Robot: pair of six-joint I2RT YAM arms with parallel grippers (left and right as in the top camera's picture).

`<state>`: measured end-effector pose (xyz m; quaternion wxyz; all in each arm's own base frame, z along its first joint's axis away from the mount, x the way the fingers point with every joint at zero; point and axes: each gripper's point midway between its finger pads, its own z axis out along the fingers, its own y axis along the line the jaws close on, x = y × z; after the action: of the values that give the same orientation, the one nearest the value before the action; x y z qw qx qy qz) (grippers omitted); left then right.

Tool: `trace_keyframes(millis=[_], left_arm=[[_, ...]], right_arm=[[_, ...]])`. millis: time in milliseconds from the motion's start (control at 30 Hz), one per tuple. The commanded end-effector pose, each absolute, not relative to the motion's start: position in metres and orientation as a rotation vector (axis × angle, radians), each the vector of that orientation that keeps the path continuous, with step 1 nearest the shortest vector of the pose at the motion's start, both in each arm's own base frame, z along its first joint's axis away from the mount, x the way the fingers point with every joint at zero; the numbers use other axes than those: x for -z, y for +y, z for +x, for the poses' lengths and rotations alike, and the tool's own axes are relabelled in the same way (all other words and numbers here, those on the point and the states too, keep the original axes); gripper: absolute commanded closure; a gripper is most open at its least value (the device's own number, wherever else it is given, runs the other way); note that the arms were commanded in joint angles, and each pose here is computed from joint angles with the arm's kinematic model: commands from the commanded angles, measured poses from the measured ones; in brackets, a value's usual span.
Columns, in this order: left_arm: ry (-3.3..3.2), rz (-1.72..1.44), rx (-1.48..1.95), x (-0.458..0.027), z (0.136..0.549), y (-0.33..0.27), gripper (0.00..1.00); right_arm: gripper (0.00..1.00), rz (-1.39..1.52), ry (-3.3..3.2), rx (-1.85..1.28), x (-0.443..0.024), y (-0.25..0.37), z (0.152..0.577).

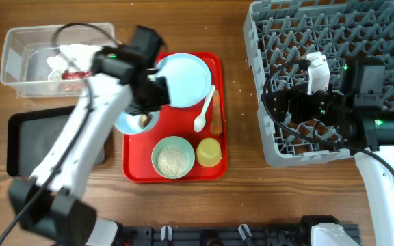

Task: Sort waste into correct bins and load items into the dishwasher rack
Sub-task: 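Tip the blue bowl over the black tray to dump the shell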

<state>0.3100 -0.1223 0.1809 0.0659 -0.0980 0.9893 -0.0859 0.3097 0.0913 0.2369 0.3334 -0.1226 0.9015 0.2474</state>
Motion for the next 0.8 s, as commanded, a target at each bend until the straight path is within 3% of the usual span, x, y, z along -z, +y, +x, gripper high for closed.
trace_keyframes(millis=[0,233,467,767], left_arm=[[2.907,-0.41,0.405,-0.216,0.302,-0.106,0.96],[2.962,-0.388,0.39,-0.218,0.282,-0.065,0.96],[2.889,-0.357,0.692,-0.222,0.287,-0.036,0.96],[2.544,-0.631,1.127,-0.192,0.28,0.042,0.96]], right_arm=[[0.0,-0.316,2.335,-0.671,-0.246,0.094,0.312],[0.0,-0.318,2.335,-0.67,-0.245,0.094,0.312],[0.0,-0.318,2.334,-0.669,-0.246,0.094,0.312],[0.0,-0.317,2.334,-0.67,-0.246,0.094,0.312]])
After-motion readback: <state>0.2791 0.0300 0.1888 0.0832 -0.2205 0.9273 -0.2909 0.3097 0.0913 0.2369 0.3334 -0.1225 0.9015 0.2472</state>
